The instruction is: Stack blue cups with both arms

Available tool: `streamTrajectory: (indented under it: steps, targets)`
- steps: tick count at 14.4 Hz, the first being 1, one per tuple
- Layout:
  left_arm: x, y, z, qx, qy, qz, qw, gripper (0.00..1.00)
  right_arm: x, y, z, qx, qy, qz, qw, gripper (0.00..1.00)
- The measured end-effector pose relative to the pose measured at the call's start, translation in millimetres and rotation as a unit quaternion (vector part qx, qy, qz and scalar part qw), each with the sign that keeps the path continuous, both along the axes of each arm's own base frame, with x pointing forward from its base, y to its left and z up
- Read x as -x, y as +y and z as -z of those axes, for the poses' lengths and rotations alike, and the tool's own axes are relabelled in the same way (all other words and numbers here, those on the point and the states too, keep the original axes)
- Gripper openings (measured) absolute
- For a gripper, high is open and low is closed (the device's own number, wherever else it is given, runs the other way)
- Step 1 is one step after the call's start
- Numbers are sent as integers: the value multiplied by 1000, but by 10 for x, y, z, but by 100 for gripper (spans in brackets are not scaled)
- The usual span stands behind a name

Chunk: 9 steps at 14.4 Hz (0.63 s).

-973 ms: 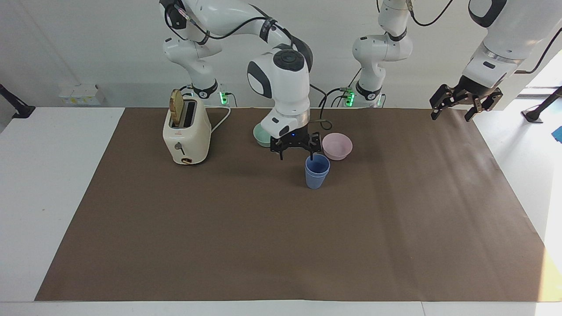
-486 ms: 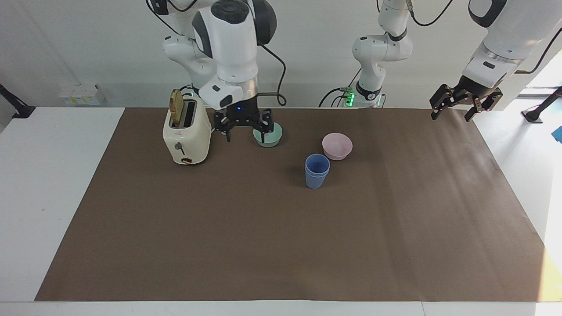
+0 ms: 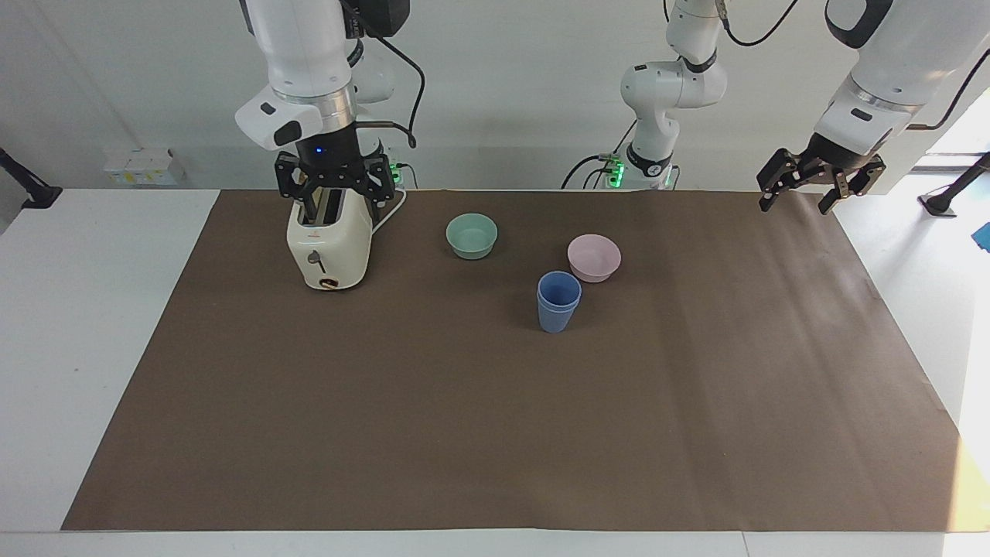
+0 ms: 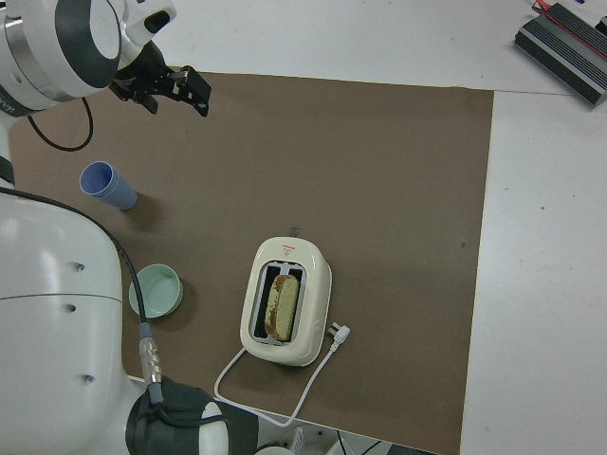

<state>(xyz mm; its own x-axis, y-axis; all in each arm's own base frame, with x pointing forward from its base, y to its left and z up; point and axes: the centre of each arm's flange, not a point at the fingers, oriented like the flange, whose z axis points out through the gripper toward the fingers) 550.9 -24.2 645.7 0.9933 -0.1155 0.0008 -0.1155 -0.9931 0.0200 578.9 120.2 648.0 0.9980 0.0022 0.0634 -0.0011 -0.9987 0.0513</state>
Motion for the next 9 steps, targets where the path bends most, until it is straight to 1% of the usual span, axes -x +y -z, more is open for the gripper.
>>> streamTrajectory:
  steps: [2, 4, 9]
  targets:
    - [0, -1, 0, 0, 0, 0, 1000, 100, -63, -359, 7, -20, 3, 10, 1000, 100]
    - [0, -1, 0, 0, 0, 0, 1000, 100, -81, -667, 96, -31, 8, 8, 999, 100]
    - [1, -1, 1, 0, 0, 0, 1000, 100, 14, -637, 305, -28, 8, 3, 1000, 100]
